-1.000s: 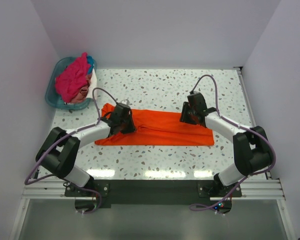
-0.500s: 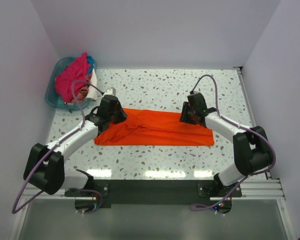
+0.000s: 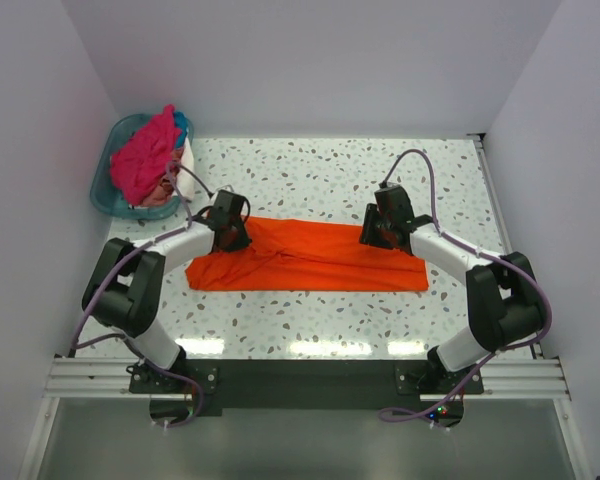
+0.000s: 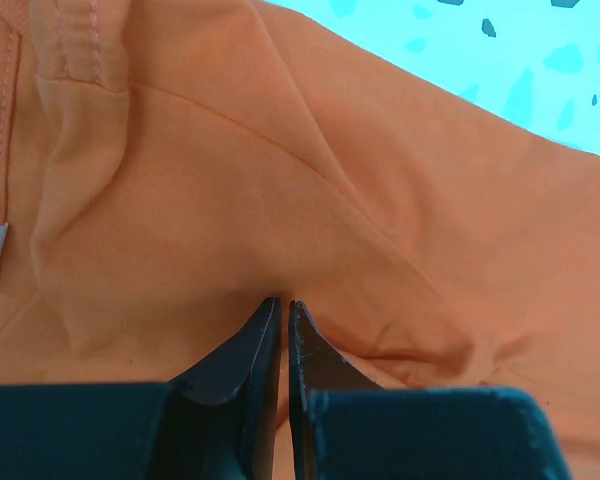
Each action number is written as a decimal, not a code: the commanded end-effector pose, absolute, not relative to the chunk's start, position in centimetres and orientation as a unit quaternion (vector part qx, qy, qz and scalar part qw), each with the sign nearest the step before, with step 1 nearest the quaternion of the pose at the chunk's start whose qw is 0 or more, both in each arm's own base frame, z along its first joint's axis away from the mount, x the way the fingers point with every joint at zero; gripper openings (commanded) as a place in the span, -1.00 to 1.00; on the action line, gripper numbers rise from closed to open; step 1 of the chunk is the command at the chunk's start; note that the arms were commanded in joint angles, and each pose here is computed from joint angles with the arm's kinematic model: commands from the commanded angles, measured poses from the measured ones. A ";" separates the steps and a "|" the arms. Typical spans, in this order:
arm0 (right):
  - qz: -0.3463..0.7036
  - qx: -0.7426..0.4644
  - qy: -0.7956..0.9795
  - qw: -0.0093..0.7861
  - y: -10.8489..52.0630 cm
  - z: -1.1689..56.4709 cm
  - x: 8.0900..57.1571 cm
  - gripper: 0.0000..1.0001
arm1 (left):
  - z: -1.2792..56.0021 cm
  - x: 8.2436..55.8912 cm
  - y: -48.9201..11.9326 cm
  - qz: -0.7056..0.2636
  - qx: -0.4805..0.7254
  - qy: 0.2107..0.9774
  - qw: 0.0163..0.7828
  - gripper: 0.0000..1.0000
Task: Fold and stack the t-shirts
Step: Fold the tshirt
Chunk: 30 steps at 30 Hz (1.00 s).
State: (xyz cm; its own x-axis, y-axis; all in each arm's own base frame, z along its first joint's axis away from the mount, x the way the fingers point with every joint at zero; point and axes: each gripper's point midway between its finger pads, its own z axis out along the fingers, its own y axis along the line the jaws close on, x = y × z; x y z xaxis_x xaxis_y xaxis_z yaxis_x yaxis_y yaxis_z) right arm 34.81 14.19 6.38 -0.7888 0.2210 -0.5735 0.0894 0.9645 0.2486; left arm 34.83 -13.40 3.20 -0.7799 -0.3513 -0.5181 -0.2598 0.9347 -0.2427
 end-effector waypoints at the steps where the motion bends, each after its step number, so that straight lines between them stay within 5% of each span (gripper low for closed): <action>1: 0.110 0.078 0.928 0.348 14.1 8.3 35.7 -0.15 | 4.4 36.7 -13.8 -0.086 -0.156 0.933 0.312 -0.76; 30: 0.128 0.078 0.926 0.346 14.6 7.8 35.2 -0.15 | 4.3 29.7 -17.7 -0.238 -0.067 0.934 0.259 -0.81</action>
